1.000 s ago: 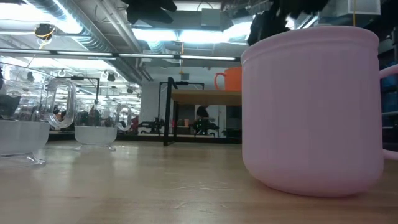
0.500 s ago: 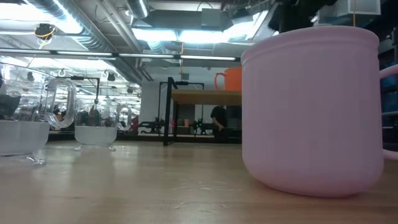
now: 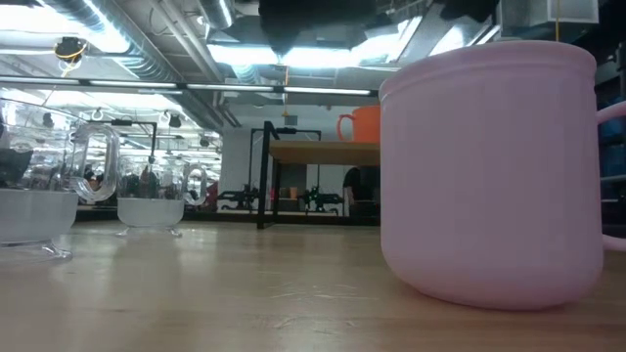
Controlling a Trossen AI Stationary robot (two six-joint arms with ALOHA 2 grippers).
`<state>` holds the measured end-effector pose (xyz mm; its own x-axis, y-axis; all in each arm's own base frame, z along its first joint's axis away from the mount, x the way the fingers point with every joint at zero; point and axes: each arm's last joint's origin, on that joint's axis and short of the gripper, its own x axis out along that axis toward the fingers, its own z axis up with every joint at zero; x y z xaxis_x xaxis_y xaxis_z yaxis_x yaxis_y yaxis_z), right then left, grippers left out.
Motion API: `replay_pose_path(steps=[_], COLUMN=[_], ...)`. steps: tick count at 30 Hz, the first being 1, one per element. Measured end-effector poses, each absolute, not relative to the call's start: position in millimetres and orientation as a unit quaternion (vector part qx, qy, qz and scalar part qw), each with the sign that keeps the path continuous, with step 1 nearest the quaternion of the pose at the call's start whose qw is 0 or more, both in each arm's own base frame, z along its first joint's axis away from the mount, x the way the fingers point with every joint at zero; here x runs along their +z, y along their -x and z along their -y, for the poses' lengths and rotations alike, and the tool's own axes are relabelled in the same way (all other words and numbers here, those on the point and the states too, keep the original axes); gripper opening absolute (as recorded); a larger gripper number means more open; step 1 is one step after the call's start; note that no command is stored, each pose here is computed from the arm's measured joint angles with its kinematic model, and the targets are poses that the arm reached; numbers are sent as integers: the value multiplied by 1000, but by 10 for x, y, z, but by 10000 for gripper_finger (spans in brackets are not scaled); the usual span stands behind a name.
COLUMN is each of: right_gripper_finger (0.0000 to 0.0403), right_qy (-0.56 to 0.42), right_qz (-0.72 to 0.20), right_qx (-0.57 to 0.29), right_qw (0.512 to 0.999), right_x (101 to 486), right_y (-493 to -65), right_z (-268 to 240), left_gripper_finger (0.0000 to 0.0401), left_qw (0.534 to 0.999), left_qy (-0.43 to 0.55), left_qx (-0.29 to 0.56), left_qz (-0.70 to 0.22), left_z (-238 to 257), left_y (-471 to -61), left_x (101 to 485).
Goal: Stack small to large cups/mugs on shelf
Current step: Put the purple mug on the shelf
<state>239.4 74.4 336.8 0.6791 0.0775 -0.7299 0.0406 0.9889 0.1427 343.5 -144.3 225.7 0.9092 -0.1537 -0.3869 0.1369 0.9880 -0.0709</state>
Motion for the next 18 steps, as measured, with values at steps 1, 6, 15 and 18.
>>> replay_pose_path(steps=[1,6,15,18], right_gripper_finger=[258,258,258,258], right_qy=[-73,-70,-63,-61], right_qz=[-402,-406,-432,-441], right_qx=[10,10,3,0], right_qw=[913,911,900,895], right_x=[3364,3348,3312,3299], right_y=[-2395,-2405,-2359,-2344], right_z=[-744,-748,-732,-727], left_gripper_finger=[193,193,193,193], left_qw=[975,971,950,937], left_qy=[20,11,-13,-22], left_qx=[-81,-104,-174,-175], left_qz=[-207,-217,-260,-300], left_z=[1453,1584,1888,1914], left_y=[-3451,-3658,-4095,-4151], left_x=[2206,2126,2179,2212])
